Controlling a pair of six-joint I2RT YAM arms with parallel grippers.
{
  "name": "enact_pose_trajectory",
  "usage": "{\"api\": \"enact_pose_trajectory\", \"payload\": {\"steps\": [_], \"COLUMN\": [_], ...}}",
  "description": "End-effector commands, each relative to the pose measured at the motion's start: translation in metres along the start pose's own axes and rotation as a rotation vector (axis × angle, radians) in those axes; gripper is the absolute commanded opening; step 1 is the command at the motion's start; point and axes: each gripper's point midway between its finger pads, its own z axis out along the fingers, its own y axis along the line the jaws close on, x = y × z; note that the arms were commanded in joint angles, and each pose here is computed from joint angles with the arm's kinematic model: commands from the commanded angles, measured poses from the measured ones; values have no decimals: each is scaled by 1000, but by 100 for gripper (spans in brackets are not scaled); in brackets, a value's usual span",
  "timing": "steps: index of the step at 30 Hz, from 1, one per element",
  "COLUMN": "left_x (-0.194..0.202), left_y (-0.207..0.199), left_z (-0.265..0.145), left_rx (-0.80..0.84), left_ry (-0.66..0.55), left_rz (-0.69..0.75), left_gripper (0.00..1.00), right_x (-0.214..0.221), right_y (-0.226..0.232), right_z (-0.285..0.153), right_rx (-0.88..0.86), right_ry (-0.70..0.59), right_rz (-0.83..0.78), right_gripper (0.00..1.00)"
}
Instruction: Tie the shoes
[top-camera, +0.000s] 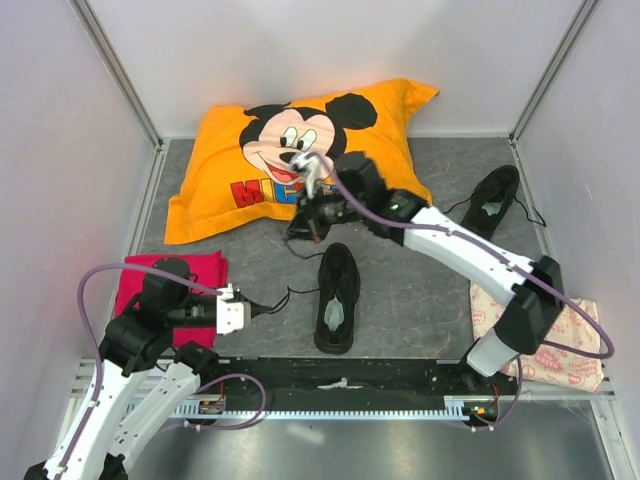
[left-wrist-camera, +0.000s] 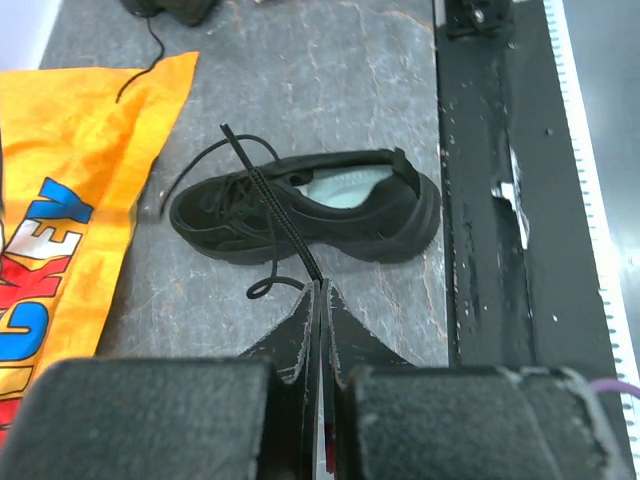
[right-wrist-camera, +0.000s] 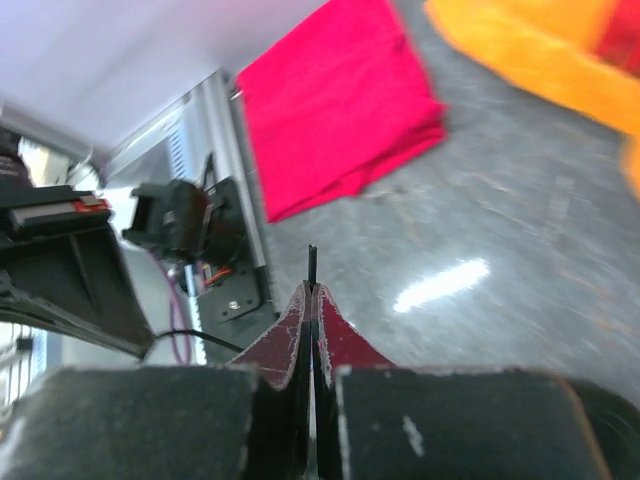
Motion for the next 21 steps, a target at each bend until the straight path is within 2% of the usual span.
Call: {"api": "enact_pose_trajectory", "payload": {"steps": [1,9,14,16,17,18,19,21], "left_x": [0,9,12,12,12,11,10,7], "left_y": [-10,-23,-28,-29,-29,-28,-25,-23], "left_z": [0,-2,-1,0,1,2,2,3], "left_rx": [61,103,114,124,126,129,123,123], "left_ry": [-10,8,1,-7,-9,-10,-15,-16], "left_rz": [60,85,89,81,82,72,78,75], "left_gripper": [2,2,2,2,1,2,2,2], "right_x": [-8,45,70,77,77,72,69,50], "right_y": [33,33,20,19,21,25,28,29], "right_z": [46,129,150,154,153,151,149,139], "right_rx": [-65,-146,-157,-164,-188,-202,-212,-214], "right_ry": [-14,40,79,97,104,99,95,60], "right_rz": [-90,27,80,91,87,73,63,34], "right_gripper": [0,0,0,13,23,51,68,97]}}
